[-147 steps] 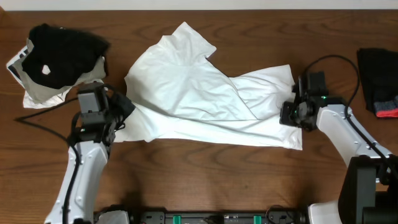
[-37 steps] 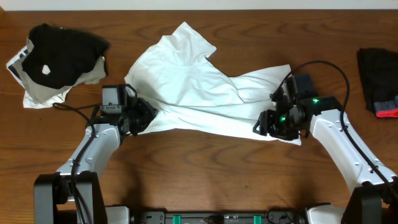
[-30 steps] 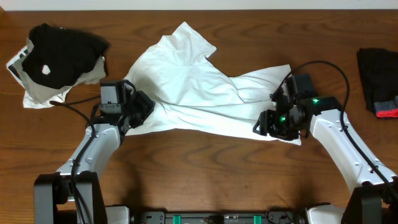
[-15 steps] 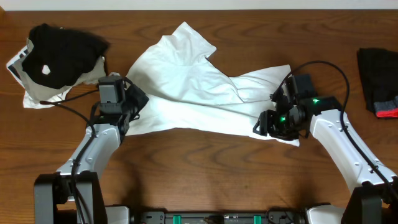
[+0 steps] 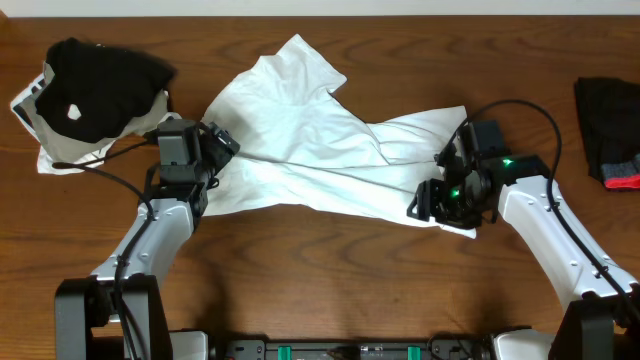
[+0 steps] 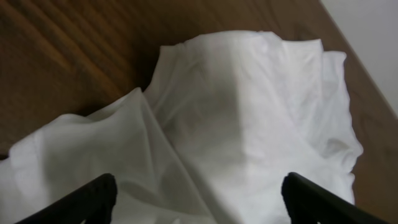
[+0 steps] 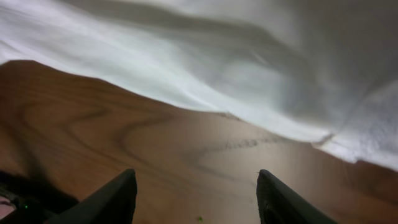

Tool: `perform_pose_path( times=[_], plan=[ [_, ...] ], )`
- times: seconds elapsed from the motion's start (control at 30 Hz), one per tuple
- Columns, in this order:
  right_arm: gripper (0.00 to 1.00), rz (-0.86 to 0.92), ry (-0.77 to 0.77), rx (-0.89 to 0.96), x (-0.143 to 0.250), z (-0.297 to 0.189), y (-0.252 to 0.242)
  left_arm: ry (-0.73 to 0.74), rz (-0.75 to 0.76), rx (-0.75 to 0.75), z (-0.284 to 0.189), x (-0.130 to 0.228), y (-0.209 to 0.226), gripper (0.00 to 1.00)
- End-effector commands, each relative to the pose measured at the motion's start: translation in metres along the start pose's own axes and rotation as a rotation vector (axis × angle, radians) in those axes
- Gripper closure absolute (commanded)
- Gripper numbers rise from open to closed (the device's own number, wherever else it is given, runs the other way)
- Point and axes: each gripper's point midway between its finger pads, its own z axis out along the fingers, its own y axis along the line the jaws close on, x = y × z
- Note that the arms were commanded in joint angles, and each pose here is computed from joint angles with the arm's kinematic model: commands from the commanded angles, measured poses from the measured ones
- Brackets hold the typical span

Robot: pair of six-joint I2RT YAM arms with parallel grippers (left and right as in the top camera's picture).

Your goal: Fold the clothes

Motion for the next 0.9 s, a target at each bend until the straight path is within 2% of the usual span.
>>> perform_pose_path(
  times=[0.0, 0.1, 0.2, 0.33, 0.5, 0.87],
  plan=[
    [0.39, 0.115, 0.016, 0.135, 0.009, 0.001, -0.024, 0.009, 0.021, -0.001, 0.000, 0.000, -0.002, 0.07],
    [0.41, 0.240, 0.031, 0.250, 0.020, -0.003, -0.044, 0.061, 0.027, 0.043, -0.001, 0.009, -0.009, 0.06],
    [0.43, 0.321, 0.030, 0.281, 0.024, -0.005, -0.048, 0.087, 0.025, 0.049, -0.001, 0.014, -0.009, 0.06],
    [0.40, 0.379, -0.021, 0.345, 0.018, -0.008, -0.060, 0.119, 0.022, 0.019, -0.002, 0.022, -0.002, 0.06],
    [0.35, 0.330, -0.056, 0.330, 0.009, -0.002, -0.060, 0.145, 0.034, -0.006, -0.003, 0.028, 0.005, 0.06],
    [0.39, 0.287, -0.119, 0.297, -0.004, 0.013, -0.064, 0.165, 0.062, -0.022, -0.004, 0.033, 0.009, 0.06]
  ],
)
